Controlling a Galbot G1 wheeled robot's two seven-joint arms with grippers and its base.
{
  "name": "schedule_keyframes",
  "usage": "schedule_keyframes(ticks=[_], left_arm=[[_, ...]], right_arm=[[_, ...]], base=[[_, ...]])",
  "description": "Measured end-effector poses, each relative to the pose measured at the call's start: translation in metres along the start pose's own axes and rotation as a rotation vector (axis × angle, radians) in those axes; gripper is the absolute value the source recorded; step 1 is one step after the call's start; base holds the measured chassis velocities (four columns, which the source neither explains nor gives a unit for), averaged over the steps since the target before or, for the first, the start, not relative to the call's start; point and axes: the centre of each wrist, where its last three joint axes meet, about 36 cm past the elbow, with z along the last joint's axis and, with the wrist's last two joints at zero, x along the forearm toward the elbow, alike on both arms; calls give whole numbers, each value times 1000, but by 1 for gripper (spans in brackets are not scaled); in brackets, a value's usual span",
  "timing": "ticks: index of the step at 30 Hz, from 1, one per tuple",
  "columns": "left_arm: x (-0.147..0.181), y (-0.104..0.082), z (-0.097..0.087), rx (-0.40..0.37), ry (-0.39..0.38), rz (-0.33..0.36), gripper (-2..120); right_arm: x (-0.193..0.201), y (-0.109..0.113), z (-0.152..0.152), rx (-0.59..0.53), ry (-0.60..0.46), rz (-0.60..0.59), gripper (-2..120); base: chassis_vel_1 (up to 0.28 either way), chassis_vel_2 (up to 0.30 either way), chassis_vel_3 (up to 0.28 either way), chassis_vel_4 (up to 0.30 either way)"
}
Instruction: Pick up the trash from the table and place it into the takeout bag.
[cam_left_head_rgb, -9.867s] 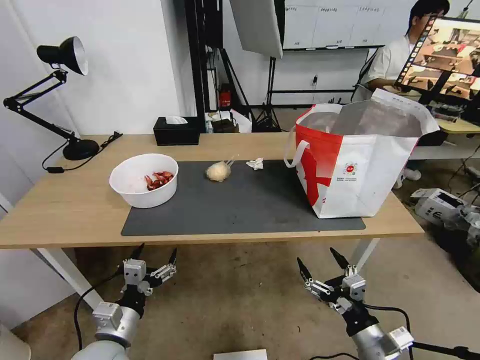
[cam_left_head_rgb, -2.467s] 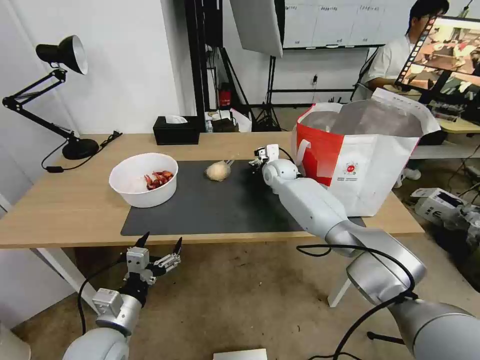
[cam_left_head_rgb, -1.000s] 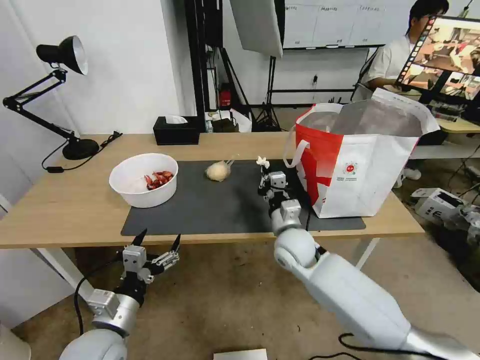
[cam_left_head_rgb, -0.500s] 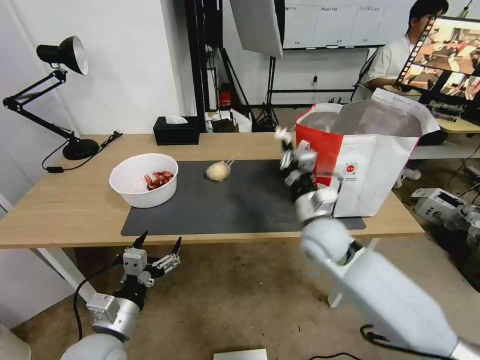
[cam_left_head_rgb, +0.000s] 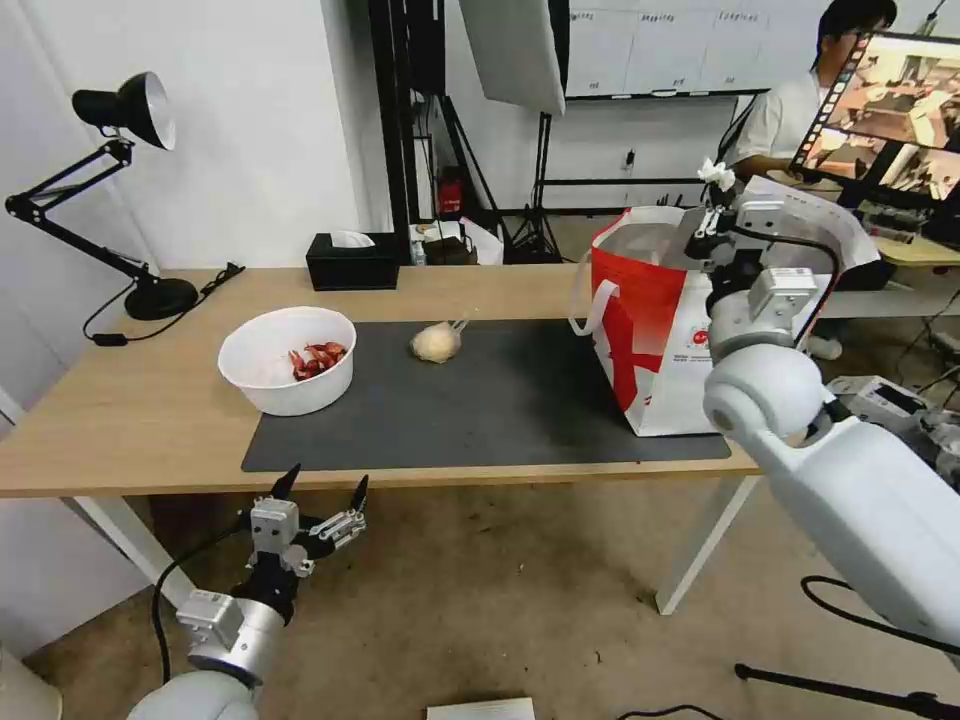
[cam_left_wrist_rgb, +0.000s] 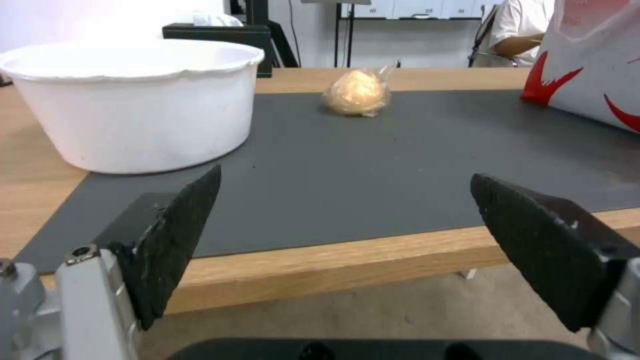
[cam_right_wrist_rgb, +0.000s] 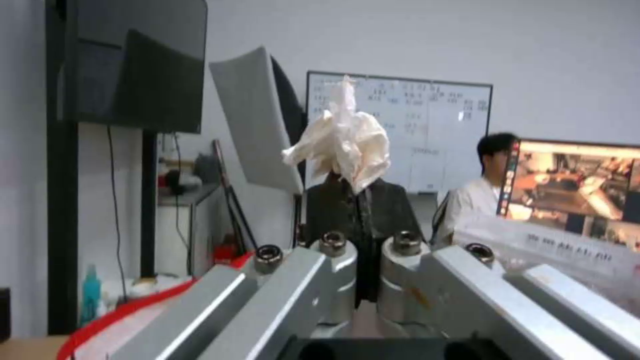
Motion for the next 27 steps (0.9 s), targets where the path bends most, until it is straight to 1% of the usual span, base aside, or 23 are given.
schedule_keyframes(ticks=[1, 3, 4, 5, 7, 9, 10, 12, 13, 14, 16, 17, 20, 21, 23, 24, 25, 27], left_arm=[[0, -1, 0, 0, 0, 1, 100], [0, -1, 0, 0, 0, 1, 100], [0, -1, 0, 0, 0, 1, 100], [1, -1, -1, 0, -1, 2, 100], [1, -2, -1, 1, -1, 3, 100], [2, -2, -1, 1, 3, 3, 100], [2, -2, -1, 1, 3, 3, 100], [4, -3, -3, 1, 2, 4, 100], [4, -3, -4, 1, 1, 4, 100], [4, -3, -4, 1, 1, 4, 100], [5, -4, -5, 1, -2, 6, 100], [5, -4, -5, 1, -2, 6, 100], [6, -4, -5, 0, -1, 6, 100], [6, -4, -5, 0, -1, 6, 100], [6, -5, -6, 0, -1, 7, 100], [6, -5, -6, 0, -1, 7, 100], [6, -5, -6, 0, -2, 7, 100], [5, -5, -7, -1, -4, 9, 100]], right_arm=[[1, -3, 1, -4, 24, -5, 0], [1, -3, 1, -4, 24, -5, 0], [1, -4, 1, -7, 42, -10, 0], [1, -5, 2, -10, 72, -29, 9], [1, -5, 2, -11, 85, -37, 10], [0, -4, 3, -22, 131, -52, 22], [0, -4, 3, -22, 131, -52, 22], [0, -5, -1, -43, 181, -60, 34], [0, -7, -2, -46, 193, -58, 37], [0, -7, -2, -46, 193, -58, 37], [-1, -10, -6, -53, 215, -51, 46], [-1, -10, -6, -53, 215, -51, 46], [-2, -13, -9, -60, 235, -50, 63], [-2, -13, -9, -60, 235, -50, 63], [-1, -13, -10, -68, 242, -48, 73], [-1, -13, -10, -68, 242, -48, 73], [-1, -13, -10, -69, 243, -48, 76], [-1, -14, -12, -74, 242, -50, 88]], base=[[0, 0, 0, 0], [0, 0, 0, 0], [0, 0, 0, 0], [0, 0, 0, 0], [0, 0, 0, 0], [0, 0, 0, 0], [0, 0, 0, 0], [0, 0, 0, 0], [0, 0, 0, 0], [0, 0, 0, 0], [0, 0, 0, 0], [0, 0, 0, 0], [0, 0, 0, 0], [0, 0, 0, 0], [0, 0, 0, 0], [0, 0, 0, 0], [0, 0, 0, 0], [0, 0, 0, 0]])
